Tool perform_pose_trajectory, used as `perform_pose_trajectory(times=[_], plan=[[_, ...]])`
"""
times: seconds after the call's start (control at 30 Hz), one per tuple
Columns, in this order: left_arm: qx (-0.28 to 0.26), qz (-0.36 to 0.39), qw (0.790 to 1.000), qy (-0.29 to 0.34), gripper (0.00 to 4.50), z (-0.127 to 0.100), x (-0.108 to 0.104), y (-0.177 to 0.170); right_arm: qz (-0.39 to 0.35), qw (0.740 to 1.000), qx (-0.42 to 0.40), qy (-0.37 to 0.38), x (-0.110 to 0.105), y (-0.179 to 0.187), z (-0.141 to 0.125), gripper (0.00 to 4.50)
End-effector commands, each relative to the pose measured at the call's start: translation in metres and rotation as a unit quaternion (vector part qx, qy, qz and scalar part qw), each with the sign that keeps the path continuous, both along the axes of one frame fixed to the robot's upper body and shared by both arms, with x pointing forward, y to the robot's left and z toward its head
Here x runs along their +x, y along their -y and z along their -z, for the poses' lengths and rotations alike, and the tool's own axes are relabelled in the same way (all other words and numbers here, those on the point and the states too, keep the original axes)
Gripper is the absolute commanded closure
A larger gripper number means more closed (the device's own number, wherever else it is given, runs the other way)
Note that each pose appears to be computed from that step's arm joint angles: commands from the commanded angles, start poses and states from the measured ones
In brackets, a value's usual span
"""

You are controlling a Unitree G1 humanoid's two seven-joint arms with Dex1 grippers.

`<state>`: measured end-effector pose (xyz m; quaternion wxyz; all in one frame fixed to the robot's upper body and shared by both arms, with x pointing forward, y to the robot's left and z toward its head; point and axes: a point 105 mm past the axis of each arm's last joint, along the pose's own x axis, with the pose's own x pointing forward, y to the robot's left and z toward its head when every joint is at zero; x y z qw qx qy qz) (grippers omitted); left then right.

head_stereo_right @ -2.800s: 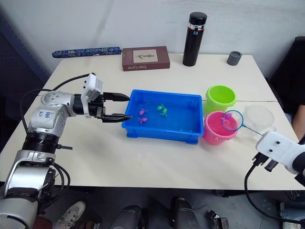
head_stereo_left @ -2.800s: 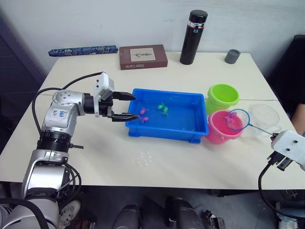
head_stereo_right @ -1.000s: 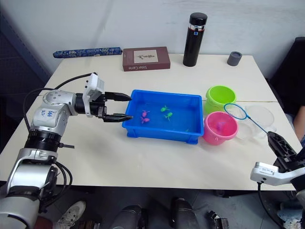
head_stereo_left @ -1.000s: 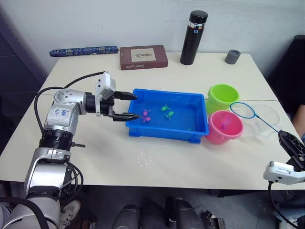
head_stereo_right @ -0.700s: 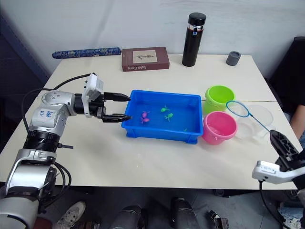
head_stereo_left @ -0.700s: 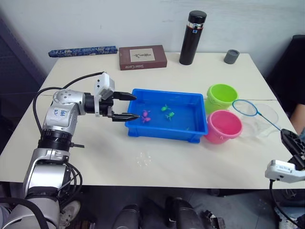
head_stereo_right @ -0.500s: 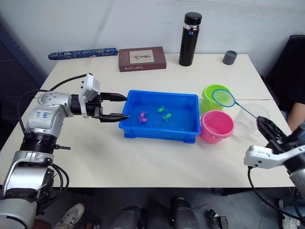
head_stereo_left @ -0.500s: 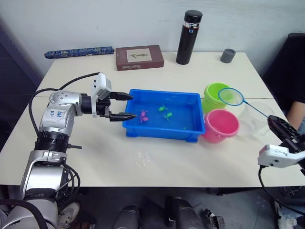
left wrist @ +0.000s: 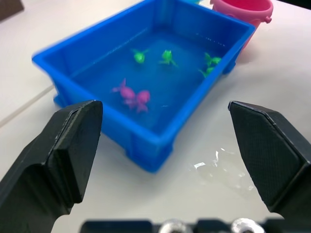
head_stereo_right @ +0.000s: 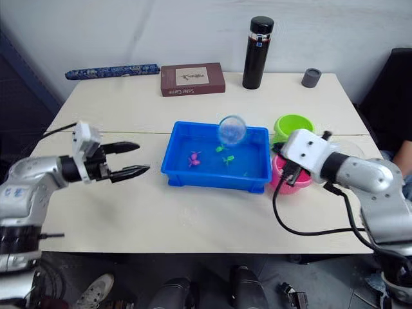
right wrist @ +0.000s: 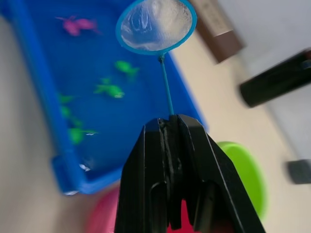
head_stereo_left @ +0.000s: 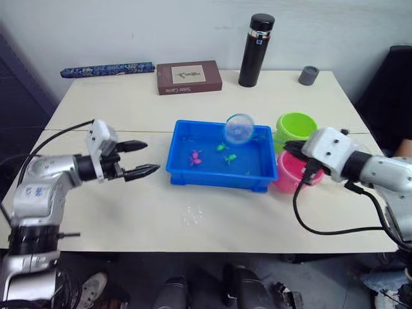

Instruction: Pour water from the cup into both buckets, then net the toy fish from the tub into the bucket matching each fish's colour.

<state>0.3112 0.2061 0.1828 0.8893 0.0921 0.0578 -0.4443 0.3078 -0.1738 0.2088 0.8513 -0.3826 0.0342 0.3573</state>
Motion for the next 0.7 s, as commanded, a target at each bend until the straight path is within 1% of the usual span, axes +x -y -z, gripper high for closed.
perform_pose_trajectory(times=[0.03, 0.23, 0.47, 0.7], plan=[[-0.013, -0.025, 0.999, 0.031, 0.04, -0.012, -0.015, 0.003, 0.001, 0.998, 0.003, -0.061, -0.004, -0.008, 0.007, 4.50], [-0.042, -0.053, 0.998, 0.016, 0.04, 0.001, -0.030, 0.015, 0.016, 0.992, 0.013, -0.123, 0.002, -0.023, 0.025, 4.50], [-0.047, -0.054, 0.997, 0.015, 0.04, 0.003, -0.031, 0.022, 0.035, 0.985, 0.019, -0.165, 0.011, -0.035, 0.039, 4.50], [-0.049, -0.052, 0.997, 0.019, 0.04, 0.001, -0.031, 0.023, 0.049, 0.979, 0.020, -0.196, 0.018, -0.049, 0.044, 4.50]])
